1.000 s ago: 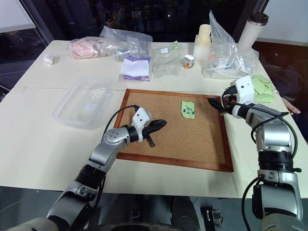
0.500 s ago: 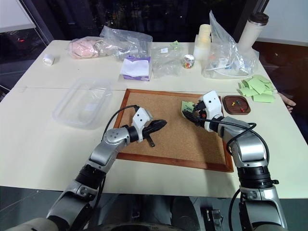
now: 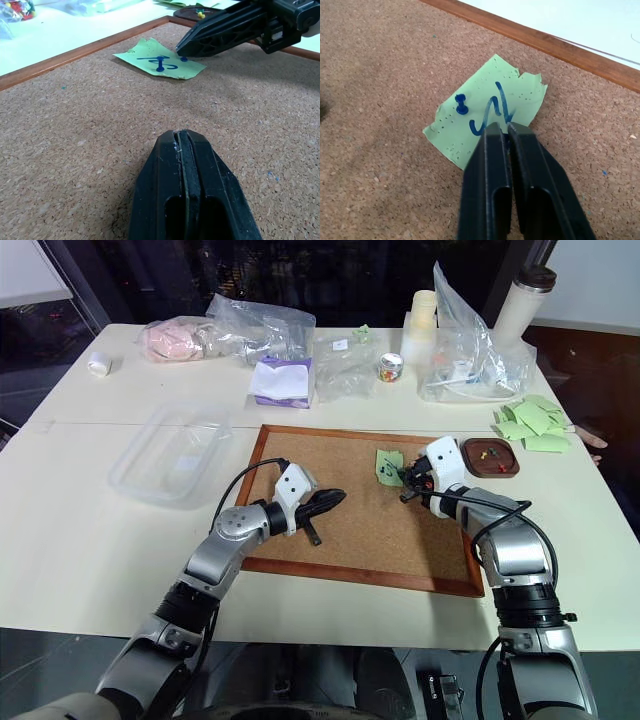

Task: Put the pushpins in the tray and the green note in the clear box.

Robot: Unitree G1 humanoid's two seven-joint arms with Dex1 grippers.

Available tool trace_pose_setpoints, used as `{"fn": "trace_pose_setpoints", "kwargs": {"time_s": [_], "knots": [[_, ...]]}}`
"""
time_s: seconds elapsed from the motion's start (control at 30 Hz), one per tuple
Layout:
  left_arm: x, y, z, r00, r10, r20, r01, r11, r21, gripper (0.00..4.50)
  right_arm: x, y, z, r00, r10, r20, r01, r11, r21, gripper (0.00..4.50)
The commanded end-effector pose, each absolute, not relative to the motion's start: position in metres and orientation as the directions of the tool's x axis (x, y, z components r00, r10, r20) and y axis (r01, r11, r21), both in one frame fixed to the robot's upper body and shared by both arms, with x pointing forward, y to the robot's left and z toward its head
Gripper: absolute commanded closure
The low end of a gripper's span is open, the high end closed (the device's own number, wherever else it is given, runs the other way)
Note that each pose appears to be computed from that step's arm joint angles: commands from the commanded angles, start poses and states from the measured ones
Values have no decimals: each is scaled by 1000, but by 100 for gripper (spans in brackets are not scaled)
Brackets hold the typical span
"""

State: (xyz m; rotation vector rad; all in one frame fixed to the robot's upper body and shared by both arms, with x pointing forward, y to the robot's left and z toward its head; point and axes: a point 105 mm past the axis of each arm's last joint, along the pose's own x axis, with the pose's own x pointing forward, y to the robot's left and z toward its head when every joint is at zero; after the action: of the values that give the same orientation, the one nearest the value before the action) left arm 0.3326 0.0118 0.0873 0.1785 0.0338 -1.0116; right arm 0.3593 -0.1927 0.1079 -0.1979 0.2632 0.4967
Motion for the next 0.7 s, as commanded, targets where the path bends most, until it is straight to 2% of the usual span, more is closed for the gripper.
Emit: {"fn": "trace_pose_setpoints", "kwargs": {"time_s": [0.03,0.13,0.37,0.5,0.7], "knots": [[329,13,76,532,-835,-145,847,519,119,450,362,-194,114,854,441,-275,-489,861,-139,447],[328,13,77,533,-834,-144,846,520,118,450,363,-194,121,860,444,-253,-486,863,-136,447],[326,13,73,525,-837,-154,851,516,96,450,363,-200,165,880,446,-166,-472,862,-186,447],[325,12,72,513,-843,-163,858,505,92,450,360,-203,176,883,441,-160,-467,858,-213,447],[323,9,71,500,-850,-165,866,493,86,450,363,-226,188,924,361,-130,-382,896,-227,447]]}}
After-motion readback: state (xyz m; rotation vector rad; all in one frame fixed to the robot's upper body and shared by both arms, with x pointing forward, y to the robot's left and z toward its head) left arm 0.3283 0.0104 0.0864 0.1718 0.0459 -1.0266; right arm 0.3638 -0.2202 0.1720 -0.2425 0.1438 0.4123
